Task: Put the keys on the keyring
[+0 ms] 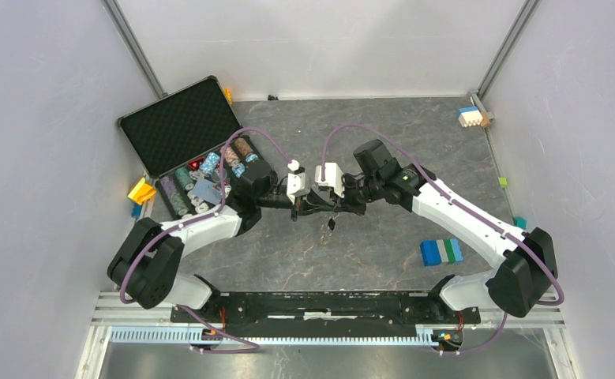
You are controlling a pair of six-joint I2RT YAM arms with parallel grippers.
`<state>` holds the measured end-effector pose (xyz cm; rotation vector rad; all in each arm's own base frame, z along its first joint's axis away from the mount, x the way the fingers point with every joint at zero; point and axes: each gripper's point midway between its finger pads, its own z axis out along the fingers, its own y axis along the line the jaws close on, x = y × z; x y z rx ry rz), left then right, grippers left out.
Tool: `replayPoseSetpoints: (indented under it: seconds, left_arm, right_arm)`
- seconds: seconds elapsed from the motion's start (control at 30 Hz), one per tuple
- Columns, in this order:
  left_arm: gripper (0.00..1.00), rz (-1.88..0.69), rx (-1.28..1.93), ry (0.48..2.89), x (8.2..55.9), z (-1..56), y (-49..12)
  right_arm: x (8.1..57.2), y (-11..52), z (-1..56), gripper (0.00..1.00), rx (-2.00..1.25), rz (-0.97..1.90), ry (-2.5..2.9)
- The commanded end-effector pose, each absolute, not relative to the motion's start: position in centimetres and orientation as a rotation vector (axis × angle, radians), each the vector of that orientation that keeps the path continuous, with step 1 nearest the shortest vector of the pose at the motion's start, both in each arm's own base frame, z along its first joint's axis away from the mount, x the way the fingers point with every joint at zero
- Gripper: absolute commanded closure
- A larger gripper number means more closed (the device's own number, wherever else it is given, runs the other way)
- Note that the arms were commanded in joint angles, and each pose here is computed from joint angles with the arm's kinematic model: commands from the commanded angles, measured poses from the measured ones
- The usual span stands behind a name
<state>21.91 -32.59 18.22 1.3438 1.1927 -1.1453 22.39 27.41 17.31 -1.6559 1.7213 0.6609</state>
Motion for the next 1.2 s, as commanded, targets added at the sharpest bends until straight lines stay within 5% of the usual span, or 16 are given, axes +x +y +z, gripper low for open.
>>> replayPoseSetpoints:
  seconds: [0.0, 0.23, 0.53, 1.0, 1.17]
  left_arm:
    - [0.98, -1.182, 1.342, 1.141, 21.2, 19.4, -32.8]
    - [0.98, -1.216, 1.335, 1.147, 20.5, 19.8, -32.3]
    - [0.98, -1.267, 1.307, 1.100, 19.5, 21.2, -31.8]
    - [0.98, -1.261, 1.272, 1.094, 19.8, 21.8, -31.9]
    - [0.98, -1.221, 1.277, 1.107, 20.4, 21.1, -31.9]
  right_arm:
    - [22.6, 28.2, 19.0, 1.00, -1.632, 0.676, 1.635]
    - [23.2, 27.6, 18.8, 1.00, -1.611, 0.660, 1.636]
    - [22.8, 27.0, 18.0, 0.77, -1.583, 0.735, 1.641]
    - [21.1, 27.5, 18.3, 0.74, -1.605, 0.875, 1.573]
    - [20.5, 27.1, 18.1, 0.62, -1.667, 0.873, 1.550]
